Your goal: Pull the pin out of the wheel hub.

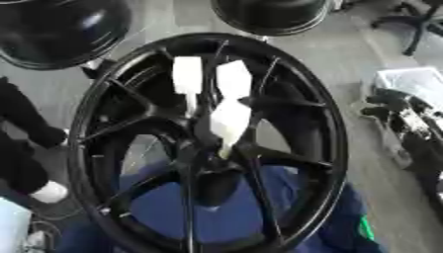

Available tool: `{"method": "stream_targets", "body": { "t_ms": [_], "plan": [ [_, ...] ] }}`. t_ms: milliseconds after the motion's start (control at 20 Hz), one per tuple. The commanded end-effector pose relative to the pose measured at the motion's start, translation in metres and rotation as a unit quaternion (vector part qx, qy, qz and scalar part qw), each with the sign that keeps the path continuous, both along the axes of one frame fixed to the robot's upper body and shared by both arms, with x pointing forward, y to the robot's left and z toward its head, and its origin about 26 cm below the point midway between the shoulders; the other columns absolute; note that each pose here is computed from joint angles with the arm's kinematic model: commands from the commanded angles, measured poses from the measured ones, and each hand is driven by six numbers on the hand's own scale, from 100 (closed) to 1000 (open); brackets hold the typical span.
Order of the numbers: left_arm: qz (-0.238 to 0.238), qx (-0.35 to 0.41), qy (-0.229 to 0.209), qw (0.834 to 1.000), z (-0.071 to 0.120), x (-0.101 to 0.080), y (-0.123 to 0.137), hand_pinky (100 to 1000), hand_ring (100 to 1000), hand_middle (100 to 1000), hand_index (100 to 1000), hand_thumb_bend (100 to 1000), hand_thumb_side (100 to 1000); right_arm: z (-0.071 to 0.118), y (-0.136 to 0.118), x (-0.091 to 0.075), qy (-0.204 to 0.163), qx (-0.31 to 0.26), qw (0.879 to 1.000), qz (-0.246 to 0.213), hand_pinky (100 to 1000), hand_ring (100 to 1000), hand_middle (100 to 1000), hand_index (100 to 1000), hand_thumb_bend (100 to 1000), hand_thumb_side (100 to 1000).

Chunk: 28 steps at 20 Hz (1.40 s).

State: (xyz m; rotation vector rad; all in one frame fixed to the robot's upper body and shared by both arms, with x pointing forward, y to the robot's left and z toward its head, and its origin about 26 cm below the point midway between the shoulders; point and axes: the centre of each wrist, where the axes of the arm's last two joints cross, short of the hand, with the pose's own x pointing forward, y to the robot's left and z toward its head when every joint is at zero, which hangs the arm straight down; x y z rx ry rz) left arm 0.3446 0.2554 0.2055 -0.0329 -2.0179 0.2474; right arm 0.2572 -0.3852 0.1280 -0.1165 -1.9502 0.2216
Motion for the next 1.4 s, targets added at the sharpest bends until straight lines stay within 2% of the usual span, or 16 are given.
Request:
{"method": "stream_targets", "body": {
  "t_ms": [50, 400, 600, 800, 1050, 1100, 1150, 1250, 1400],
  "plan": [
    [0.0, 0.009, -0.014, 1.0, 0.008, -0.002, 0.002, 473, 704, 663, 696, 152, 744, 0.007, -0.003, 0.0, -0.003, -0.016, 1.0, 0.0, 989, 766, 765, 834, 100, 617],
    [0.0, 0.008, -0.014, 1.0, 0.008, -0.001, 0.001, 473, 705, 664, 697, 152, 743, 0.008, -0.005, 0.001, -0.003, -0.015, 1.0, -0.004, 991, 769, 768, 836, 100, 621],
    [0.003, 0.011, -0.011, 1.0, 0.007, -0.001, 0.004, 473, 706, 664, 697, 151, 744, 0.02, -0.012, 0.006, -0.016, -0.005, 1.0, -0.004, 994, 785, 786, 853, 100, 605],
    [0.012, 0.016, -0.006, 1.0, 0.004, -0.002, 0.009, 473, 706, 664, 697, 151, 744, 0.05, -0.025, 0.009, -0.05, -0.017, 0.999, 0.007, 1000, 818, 837, 893, 100, 588],
    [0.024, 0.026, 0.004, 0.999, -0.001, -0.002, 0.016, 473, 707, 664, 697, 150, 745, 0.096, -0.04, 0.016, -0.092, -0.066, 0.993, 0.036, 1000, 876, 916, 939, 100, 568],
    [0.027, 0.028, 0.006, 0.999, -0.002, -0.003, 0.018, 473, 707, 664, 697, 127, 761, 0.106, -0.04, 0.02, -0.099, -0.076, 0.991, 0.047, 1000, 884, 924, 944, 100, 704],
    [0.03, 0.029, 0.008, 0.999, -0.004, -0.003, 0.019, 473, 707, 664, 697, 150, 746, 0.116, -0.04, 0.023, -0.106, -0.082, 0.989, 0.058, 1000, 886, 925, 945, 100, 558],
    [0.035, 0.032, 0.012, 0.999, -0.005, -0.004, 0.022, 473, 707, 664, 697, 150, 746, 0.136, -0.037, 0.029, -0.121, -0.087, 0.986, 0.079, 1000, 886, 924, 944, 100, 547],
    [0.039, 0.034, 0.015, 0.999, -0.008, -0.004, 0.024, 473, 707, 664, 697, 150, 747, 0.167, -0.021, 0.033, -0.155, -0.103, 0.974, 0.127, 1000, 884, 919, 939, 100, 529]
  ]
}}
